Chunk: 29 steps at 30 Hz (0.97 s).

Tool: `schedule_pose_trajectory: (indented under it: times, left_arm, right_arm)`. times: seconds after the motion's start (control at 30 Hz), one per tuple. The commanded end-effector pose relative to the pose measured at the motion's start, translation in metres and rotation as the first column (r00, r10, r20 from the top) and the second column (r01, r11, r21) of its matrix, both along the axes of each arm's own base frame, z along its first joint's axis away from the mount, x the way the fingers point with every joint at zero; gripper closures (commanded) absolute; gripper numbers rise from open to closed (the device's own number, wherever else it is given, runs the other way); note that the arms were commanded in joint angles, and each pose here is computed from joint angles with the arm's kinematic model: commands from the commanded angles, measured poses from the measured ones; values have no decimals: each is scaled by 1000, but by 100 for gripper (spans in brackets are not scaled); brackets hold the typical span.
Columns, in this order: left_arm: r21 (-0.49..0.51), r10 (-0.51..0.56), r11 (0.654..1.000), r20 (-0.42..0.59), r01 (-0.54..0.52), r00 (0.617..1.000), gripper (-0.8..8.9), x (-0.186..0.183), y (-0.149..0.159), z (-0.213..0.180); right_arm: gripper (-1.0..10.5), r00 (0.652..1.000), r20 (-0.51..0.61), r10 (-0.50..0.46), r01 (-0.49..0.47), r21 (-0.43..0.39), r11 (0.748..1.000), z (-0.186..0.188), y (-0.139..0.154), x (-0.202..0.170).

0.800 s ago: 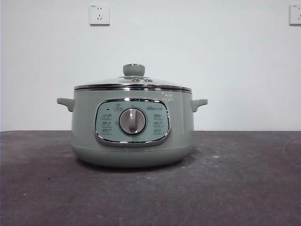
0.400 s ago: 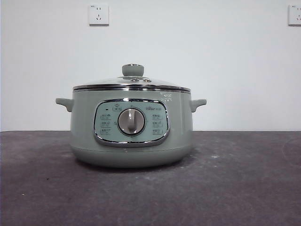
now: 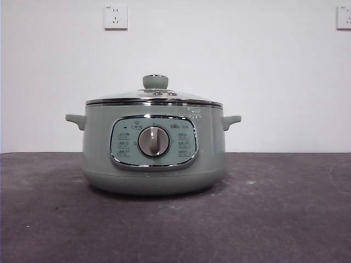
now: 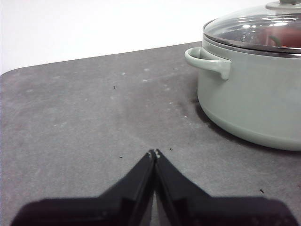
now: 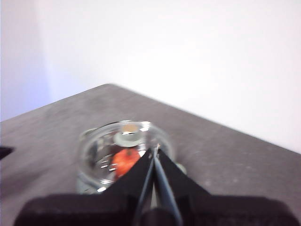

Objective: Pick up the pumpkin,open the lid,put the pumpkin in the pot,close the lid

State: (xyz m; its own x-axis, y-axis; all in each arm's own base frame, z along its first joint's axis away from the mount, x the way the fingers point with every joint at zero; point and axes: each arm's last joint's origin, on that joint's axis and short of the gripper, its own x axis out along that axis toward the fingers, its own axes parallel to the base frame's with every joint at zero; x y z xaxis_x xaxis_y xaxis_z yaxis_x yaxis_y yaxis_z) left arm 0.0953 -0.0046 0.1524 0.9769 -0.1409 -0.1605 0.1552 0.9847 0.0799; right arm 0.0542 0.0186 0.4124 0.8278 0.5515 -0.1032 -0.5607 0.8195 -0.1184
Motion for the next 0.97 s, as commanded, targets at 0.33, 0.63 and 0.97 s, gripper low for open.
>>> schedule_pose_trajectory:
  times: [0.33, 0.63, 0.97]
  left_arm:
    - [-10, 5, 1000, -12, -5, 1000, 817, 1, 0, -5]
    - [-10, 5, 1000, -12, -5, 1000, 817, 1, 0, -5]
    - [-10, 5, 1000, -12, -5, 1000, 817, 1, 0, -5]
  right_arm:
    - [945, 945, 42, -323, 311, 178, 934, -152, -6, 37]
    - [945, 907, -6, -422, 417, 158, 895, -229, -8, 41]
    - [945, 902, -89, -422, 431, 123, 894, -257, -8, 42]
